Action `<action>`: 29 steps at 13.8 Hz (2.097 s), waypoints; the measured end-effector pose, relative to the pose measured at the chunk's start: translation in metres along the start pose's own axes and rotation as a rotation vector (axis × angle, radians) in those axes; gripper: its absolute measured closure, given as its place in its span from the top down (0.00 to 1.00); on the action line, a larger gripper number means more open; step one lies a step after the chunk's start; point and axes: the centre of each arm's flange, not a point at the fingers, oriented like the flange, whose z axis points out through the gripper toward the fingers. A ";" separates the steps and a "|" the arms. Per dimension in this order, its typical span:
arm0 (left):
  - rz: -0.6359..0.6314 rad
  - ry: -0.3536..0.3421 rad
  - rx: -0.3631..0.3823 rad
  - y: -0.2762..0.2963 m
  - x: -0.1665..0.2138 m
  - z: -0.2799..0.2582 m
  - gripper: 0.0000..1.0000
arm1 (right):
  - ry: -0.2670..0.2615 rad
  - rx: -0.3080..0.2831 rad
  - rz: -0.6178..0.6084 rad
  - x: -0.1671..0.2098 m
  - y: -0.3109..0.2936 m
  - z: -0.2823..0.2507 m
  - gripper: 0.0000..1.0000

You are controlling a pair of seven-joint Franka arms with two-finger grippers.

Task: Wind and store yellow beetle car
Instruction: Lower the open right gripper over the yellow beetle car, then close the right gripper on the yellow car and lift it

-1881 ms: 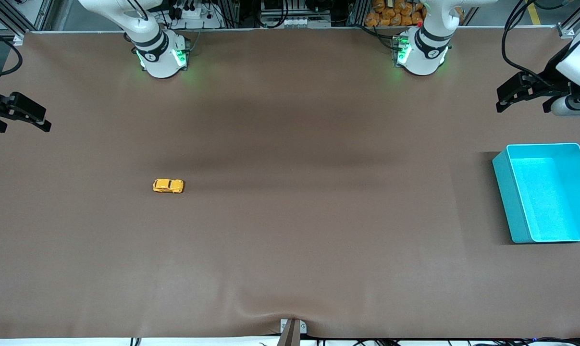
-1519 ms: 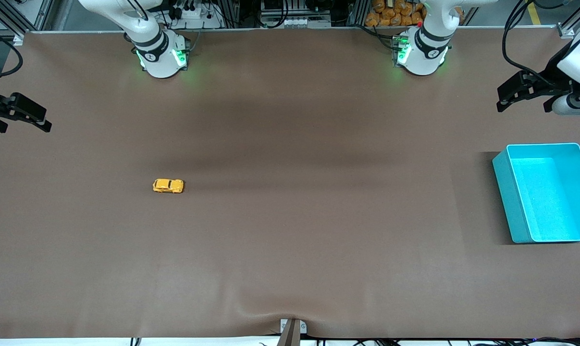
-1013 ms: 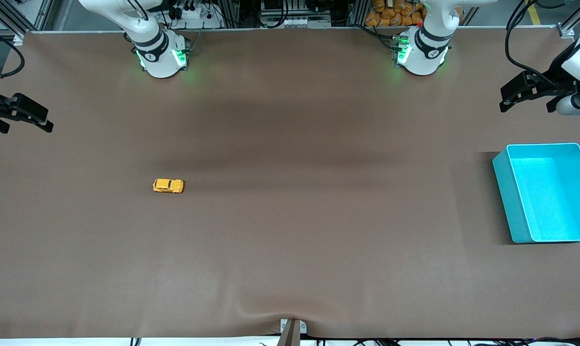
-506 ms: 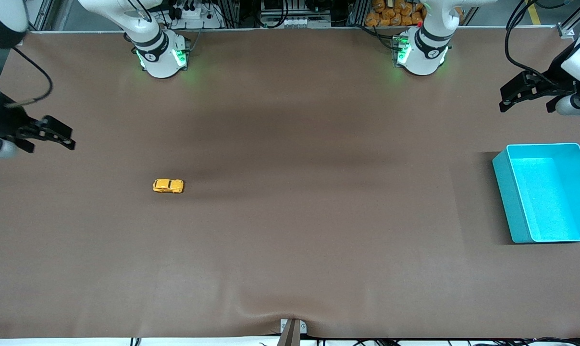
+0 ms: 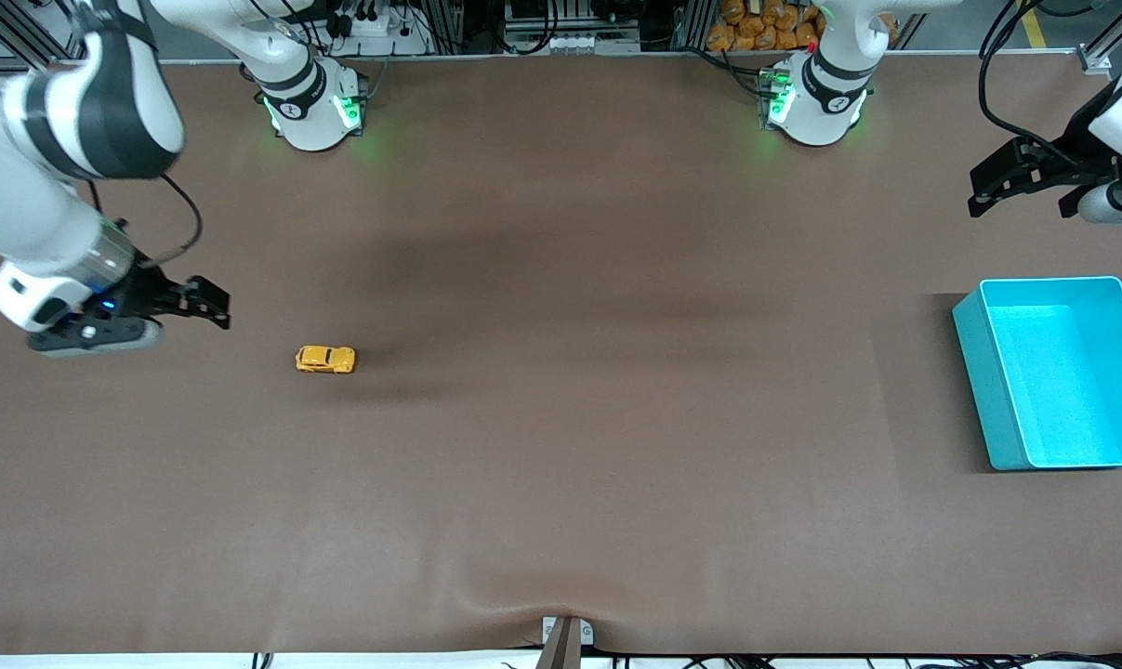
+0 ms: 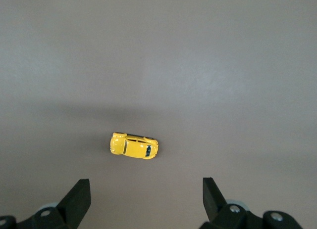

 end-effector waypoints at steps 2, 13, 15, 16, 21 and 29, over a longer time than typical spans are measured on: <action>0.000 0.001 0.000 0.000 0.000 0.000 1.00 | -0.042 -0.004 -0.018 0.003 -0.010 0.031 1.00; -0.003 0.009 -0.001 -0.002 0.000 -0.004 1.00 | 0.044 -0.060 -0.331 -0.030 -0.037 0.153 1.00; -0.003 0.009 -0.001 -0.002 0.000 -0.004 1.00 | 0.036 -0.073 -0.472 -0.032 -0.037 0.169 1.00; -0.003 0.009 -0.001 -0.002 0.000 -0.004 1.00 | 0.025 -0.076 -0.580 -0.032 -0.037 0.176 1.00; -0.003 0.009 -0.001 -0.002 0.000 -0.004 1.00 | -0.029 -0.069 -0.977 -0.036 -0.041 0.204 0.88; -0.004 0.009 -0.001 -0.002 0.000 -0.004 1.00 | -0.077 -0.050 -1.298 -0.041 -0.074 0.229 0.73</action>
